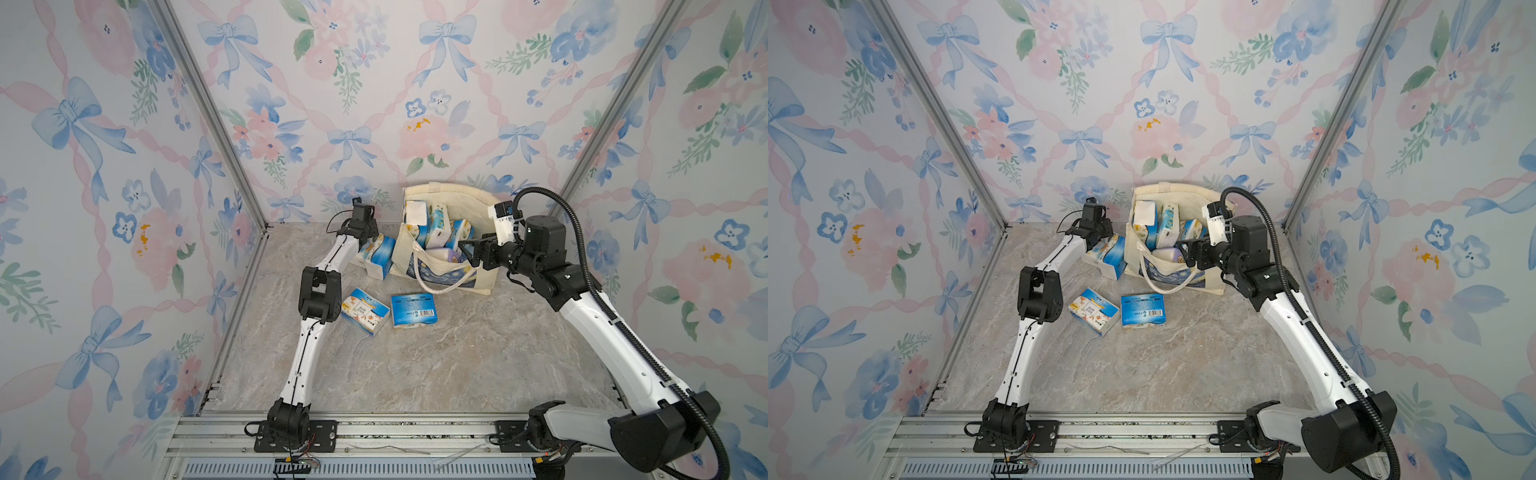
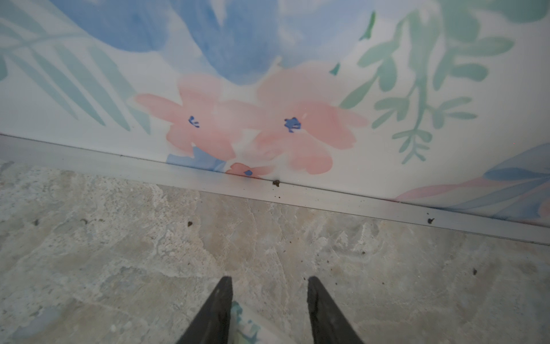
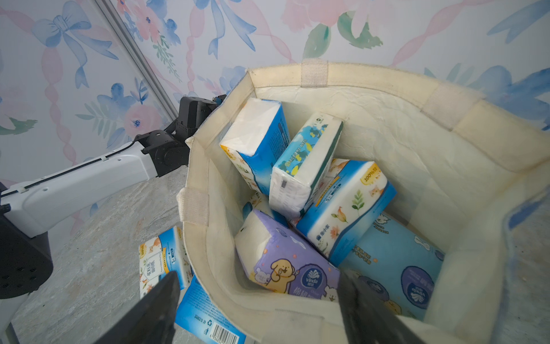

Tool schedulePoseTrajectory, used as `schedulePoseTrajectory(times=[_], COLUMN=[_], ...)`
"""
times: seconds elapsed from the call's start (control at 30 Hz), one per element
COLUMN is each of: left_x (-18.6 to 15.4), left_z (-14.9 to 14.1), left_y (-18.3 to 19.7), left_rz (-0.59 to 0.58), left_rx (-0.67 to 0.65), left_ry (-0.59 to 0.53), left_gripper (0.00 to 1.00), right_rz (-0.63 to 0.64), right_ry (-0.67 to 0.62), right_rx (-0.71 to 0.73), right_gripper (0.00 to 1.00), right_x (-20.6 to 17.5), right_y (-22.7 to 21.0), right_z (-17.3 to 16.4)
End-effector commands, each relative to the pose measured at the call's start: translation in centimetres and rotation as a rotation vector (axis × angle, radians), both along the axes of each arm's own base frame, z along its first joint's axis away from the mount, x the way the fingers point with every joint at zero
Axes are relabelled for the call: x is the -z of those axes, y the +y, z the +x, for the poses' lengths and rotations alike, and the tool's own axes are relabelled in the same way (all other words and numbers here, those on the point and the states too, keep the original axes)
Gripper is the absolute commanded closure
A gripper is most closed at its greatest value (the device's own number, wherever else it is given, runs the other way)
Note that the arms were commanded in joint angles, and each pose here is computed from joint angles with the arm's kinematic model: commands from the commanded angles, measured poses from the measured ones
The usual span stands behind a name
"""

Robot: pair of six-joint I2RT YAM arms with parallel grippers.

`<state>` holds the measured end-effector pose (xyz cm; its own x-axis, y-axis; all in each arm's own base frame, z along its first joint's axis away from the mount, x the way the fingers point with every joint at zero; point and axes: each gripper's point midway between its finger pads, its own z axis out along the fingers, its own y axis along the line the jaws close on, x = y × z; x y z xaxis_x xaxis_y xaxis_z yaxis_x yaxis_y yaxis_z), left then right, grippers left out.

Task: Put tissues into the canvas bag
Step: Move the pack of facial tissues to the center of the board.

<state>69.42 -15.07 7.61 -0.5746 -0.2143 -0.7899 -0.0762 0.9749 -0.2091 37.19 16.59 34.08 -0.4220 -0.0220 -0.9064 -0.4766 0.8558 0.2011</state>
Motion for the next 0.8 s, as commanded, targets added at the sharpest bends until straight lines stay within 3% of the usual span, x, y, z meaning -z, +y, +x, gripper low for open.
schedulePoseTrajectory(times=[0.0,0.43,0.77], left_x=[2.6,3.9,5.7], left_z=[-1.2,-9.6,-16.7], left_y=[0.2,1.9,1.6], left_rz=[0.025,0.11,0.095], left_rx=[0.027,0.06,0.119], left_ry=[0.094,0.291,0.426], left_gripper=[0.58,0.71,0.82], right_rz=[0.025,0.092,0.137], right_ry=[-0.038,-0.078,-0.077], right_rx=[0.004,0.013,0.005], right_gripper=[0.16,0.16,0.16], right_x=[-1.1,-2.6,-3.2], right_y=[-0.6,-1.1,-1.0], right_z=[-0.7,-2.8,-3.9])
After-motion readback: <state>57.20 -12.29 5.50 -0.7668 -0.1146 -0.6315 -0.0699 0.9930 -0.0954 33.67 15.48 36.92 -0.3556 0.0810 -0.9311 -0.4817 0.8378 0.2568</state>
